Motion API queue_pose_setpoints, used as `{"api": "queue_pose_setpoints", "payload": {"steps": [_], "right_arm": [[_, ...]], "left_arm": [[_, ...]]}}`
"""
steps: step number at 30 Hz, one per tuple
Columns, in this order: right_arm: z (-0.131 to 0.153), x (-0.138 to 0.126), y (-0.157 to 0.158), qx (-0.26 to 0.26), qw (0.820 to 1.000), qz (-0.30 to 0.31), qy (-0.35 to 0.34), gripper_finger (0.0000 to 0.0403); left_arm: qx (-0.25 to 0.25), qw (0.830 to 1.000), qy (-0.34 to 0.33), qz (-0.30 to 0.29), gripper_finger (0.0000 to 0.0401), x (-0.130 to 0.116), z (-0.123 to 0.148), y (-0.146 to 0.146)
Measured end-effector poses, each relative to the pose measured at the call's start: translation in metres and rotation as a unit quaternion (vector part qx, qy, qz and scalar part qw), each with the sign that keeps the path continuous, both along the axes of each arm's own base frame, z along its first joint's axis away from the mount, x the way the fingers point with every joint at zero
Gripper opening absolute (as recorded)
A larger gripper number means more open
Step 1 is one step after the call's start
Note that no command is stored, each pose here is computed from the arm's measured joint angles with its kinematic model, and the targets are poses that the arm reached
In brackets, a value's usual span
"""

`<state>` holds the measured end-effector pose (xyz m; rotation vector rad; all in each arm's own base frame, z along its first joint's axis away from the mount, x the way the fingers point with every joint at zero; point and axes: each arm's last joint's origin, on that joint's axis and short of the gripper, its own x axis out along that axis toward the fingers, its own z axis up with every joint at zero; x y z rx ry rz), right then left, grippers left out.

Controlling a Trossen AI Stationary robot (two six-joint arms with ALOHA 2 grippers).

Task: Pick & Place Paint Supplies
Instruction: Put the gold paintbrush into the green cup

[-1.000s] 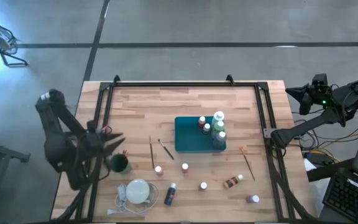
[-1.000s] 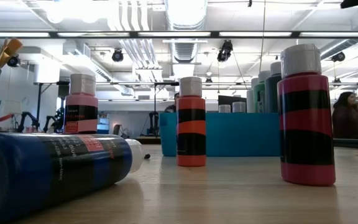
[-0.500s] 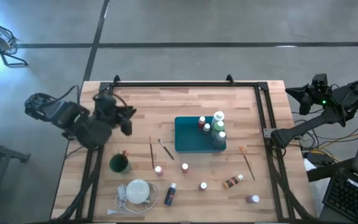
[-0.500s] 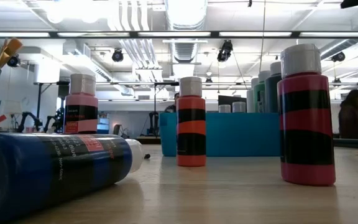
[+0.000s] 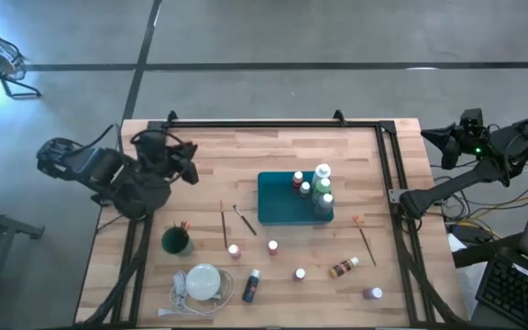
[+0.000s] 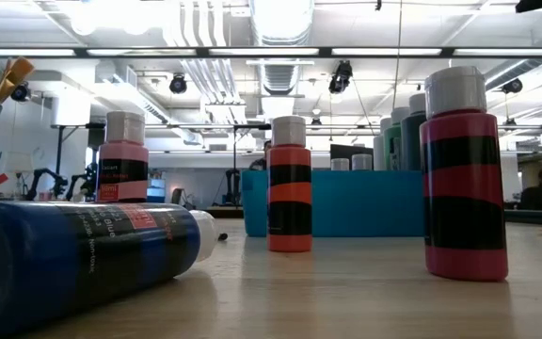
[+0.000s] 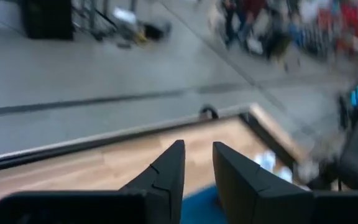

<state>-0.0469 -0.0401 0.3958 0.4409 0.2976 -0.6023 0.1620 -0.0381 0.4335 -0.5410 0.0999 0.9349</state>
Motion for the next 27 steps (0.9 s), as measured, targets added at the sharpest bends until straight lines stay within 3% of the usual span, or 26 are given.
{"api": "queue_pose_setpoints", "payload": {"steps": [3, 13, 21, 24, 27], "right_arm": [[0.0, 0.0, 0.0, 0.0, 1.0, 0.0, 0.0, 0.0008], [0.0, 0.0, 0.0, 0.0, 1.0, 0.0, 0.0, 0.0008], [0.0, 0.0, 0.0, 0.0, 1.0, 0.0, 0.0, 0.0008], [0.0, 0.0, 0.0, 0.0, 1.0, 0.0, 0.0, 0.0008], [0.0, 0.0, 0.0, 0.0, 1.0, 0.0, 0.0, 0.0009]], "left_arm": [[0.017, 0.999, -0.018, 0.032, 0.0085, 0.005, -0.001, -0.001], [0.06, 0.997, 0.008, 0.041, 0.0075, 0.028, -0.007, -0.007], [0.101, 0.992, 0.066, 0.029, 0.0072, 0.04, -0.012, -0.01], [0.054, 0.996, 0.062, 0.025, 0.0078, 0.045, -0.014, -0.001], [-0.072, 0.994, 0.081, -0.009, 0.0086, 0.051, -0.021, 0.022]]}}
